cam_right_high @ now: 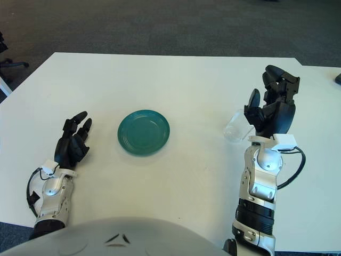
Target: Put the bottle into the plate.
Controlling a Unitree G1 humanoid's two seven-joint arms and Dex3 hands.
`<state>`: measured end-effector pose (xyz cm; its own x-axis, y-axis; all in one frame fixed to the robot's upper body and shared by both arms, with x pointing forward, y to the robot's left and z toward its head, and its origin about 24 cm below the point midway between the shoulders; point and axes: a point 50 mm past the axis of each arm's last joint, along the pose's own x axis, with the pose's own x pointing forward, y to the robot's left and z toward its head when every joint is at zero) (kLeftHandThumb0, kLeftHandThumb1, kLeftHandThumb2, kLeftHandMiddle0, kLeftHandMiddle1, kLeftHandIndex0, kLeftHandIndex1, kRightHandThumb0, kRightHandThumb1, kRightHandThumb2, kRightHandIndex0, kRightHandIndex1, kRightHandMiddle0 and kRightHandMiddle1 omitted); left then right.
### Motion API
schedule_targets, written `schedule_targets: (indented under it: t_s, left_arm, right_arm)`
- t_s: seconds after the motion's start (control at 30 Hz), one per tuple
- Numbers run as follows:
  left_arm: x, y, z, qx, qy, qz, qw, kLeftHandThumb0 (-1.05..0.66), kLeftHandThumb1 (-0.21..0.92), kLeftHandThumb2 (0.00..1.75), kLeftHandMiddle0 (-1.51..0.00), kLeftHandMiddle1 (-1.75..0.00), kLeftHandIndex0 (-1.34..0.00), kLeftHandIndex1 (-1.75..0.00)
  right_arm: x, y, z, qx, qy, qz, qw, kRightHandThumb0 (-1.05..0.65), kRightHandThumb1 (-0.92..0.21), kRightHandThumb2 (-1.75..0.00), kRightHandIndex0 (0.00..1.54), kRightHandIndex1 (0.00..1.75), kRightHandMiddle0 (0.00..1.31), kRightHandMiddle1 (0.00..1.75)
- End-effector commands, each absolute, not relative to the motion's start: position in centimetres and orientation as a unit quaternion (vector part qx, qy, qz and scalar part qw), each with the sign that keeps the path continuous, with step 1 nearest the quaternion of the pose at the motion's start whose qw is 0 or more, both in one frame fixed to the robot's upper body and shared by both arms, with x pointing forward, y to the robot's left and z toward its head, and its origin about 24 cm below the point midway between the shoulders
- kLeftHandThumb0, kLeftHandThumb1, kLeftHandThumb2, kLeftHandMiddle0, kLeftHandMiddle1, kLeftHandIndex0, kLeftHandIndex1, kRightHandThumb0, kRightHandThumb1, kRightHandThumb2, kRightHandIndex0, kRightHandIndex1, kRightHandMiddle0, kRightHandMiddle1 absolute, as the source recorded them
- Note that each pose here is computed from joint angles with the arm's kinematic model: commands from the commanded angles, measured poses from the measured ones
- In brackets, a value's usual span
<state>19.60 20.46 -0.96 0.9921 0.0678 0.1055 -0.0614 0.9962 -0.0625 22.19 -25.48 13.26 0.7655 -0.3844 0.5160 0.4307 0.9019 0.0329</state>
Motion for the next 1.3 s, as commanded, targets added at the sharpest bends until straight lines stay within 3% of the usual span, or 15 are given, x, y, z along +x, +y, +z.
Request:
schedule_targets:
  t_s: [0.0,0.33,0.73,1.27]
  left_arm:
    - [17.6,20.6,-3.9,-0.05,0.016,0.046,0.998,-0.84,0.92,0.97,-0.31,0.0,0.0,-0.87]
    - [17.9,21.6,-3.8,-0.057,0.0,0.031,0.998,-0.86,0.92,0.98,-0.3,0.0,0.0,-0.79]
    - [18.1,22.3,-3.8,-0.066,-0.015,0.022,0.997,-0.9,0.92,0.97,-0.29,0.0,0.0,-0.74]
    - [18.2,22.6,-3.8,-0.067,-0.015,0.021,0.997,-0.9,0.92,0.97,-0.29,0.0,0.0,-0.74]
  right_arm:
    - [22.2,-25.3,12.7,-0.046,-0.248,-0.23,0.94,-0.38,-0.92,-0.42,0.41,0.5,0.31,1.58]
    - [22.0,-25.4,11.2,-0.053,-0.217,-0.255,0.941,-0.36,-0.92,-0.39,0.4,0.52,0.33,1.6]
    - [22.1,-25.0,10.1,-0.058,-0.191,-0.247,0.948,-0.35,-0.92,-0.51,0.37,0.49,0.2,1.74]
    - [22.1,-24.6,9.7,-0.062,-0.188,-0.241,0.95,-0.35,-0.92,-0.52,0.37,0.47,0.18,1.75]
